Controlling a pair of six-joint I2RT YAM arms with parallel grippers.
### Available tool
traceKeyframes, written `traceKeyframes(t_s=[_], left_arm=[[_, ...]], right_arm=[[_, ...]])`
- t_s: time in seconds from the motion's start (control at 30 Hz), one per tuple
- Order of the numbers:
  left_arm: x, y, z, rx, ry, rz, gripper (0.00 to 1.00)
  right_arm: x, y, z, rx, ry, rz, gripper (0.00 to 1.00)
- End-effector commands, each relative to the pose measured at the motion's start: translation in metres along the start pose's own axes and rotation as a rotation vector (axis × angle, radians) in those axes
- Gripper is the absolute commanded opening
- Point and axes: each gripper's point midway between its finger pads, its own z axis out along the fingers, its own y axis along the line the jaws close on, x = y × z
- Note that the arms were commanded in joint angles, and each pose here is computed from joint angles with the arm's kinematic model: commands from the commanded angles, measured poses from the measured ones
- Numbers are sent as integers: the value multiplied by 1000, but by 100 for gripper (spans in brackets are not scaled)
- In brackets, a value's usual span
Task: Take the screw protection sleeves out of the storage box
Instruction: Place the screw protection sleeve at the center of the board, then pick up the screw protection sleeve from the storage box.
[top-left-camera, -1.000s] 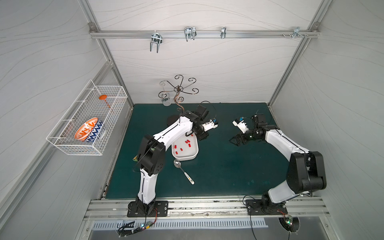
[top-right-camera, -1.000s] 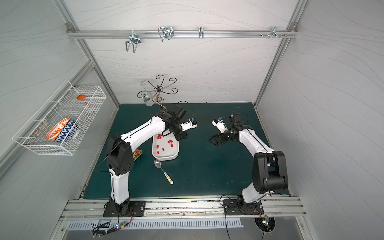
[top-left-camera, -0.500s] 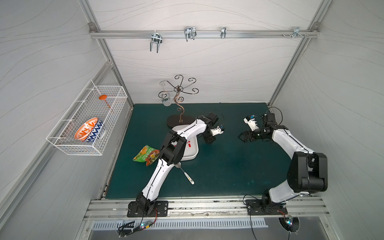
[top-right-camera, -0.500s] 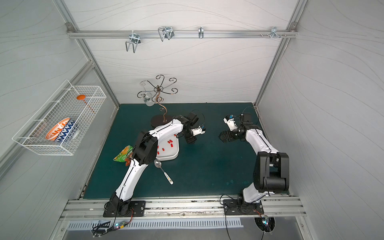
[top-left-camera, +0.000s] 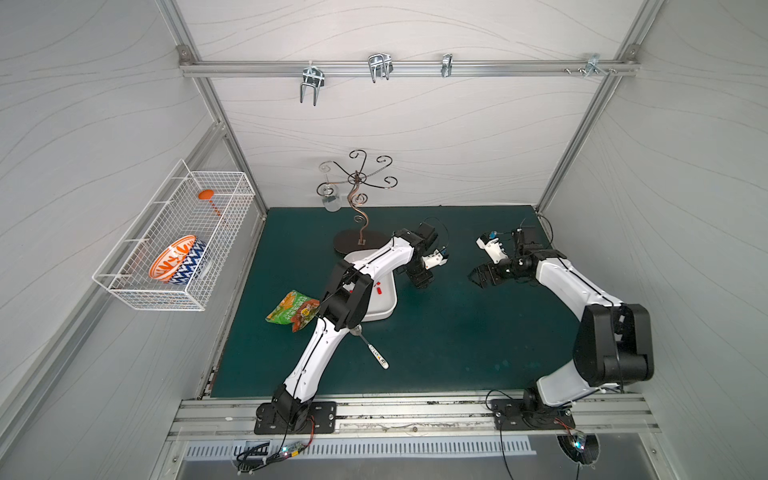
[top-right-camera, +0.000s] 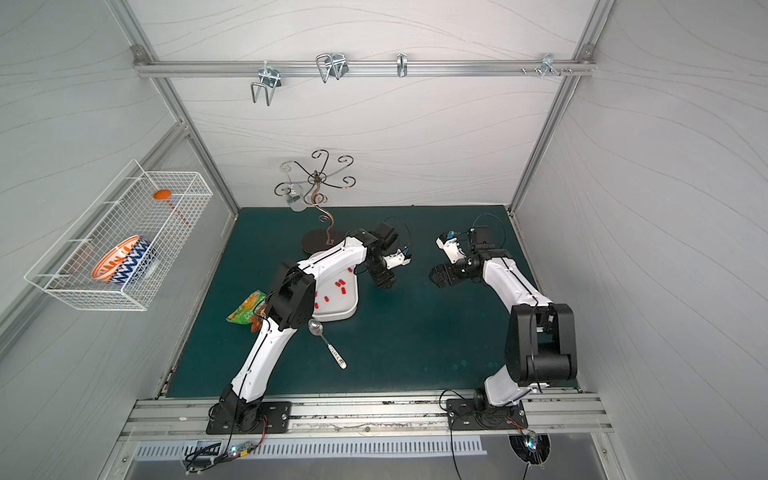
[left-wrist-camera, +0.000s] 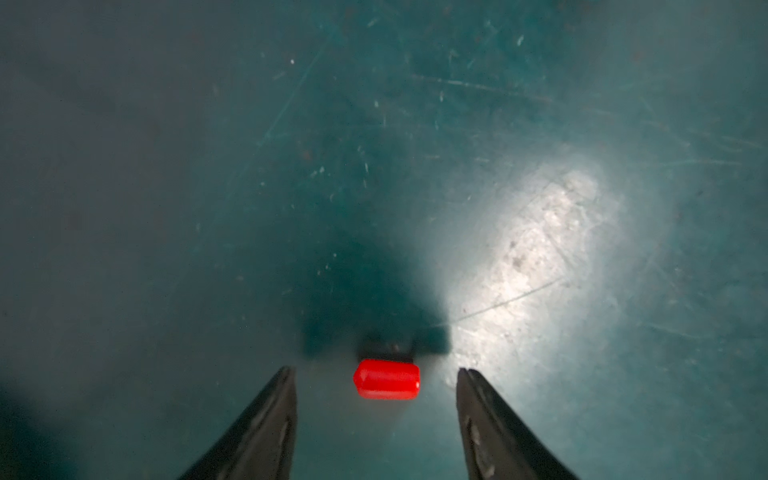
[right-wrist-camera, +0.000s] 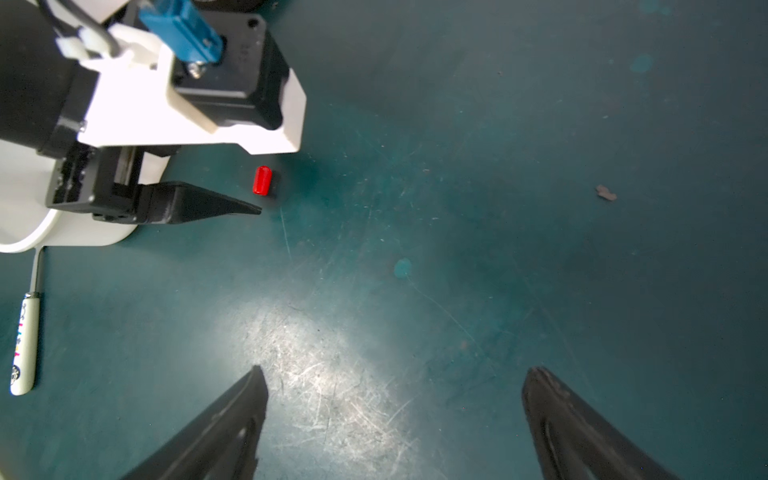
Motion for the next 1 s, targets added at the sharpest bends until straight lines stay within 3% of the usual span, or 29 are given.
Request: traceKeyframes(t_s=[0.0,0.27,0.47,0.6,0.83,0.97], left_arm=[[-11,-1,-47,-8,-75,-7,69],[22,-8,-105,56,-142,-57,75],[70,-1,-130,51,-137,-99,76],[102,11,-137,37,-150,-164,76],[146,24,-137,14,-173,-237,77],[164,32,-128,-8,-138,-203,77]], right_arm=[[-8,1,-7,16,-25,-34,99],[-15,14,-15,3,-60,-96,99],[-23,79,-8,-85,-57,-401,99],[-25,131,2,-233,-18,-537,99],[-38,184,14,-443,-60,-545,99],[-33,198,22,-492,-85,-522,99]])
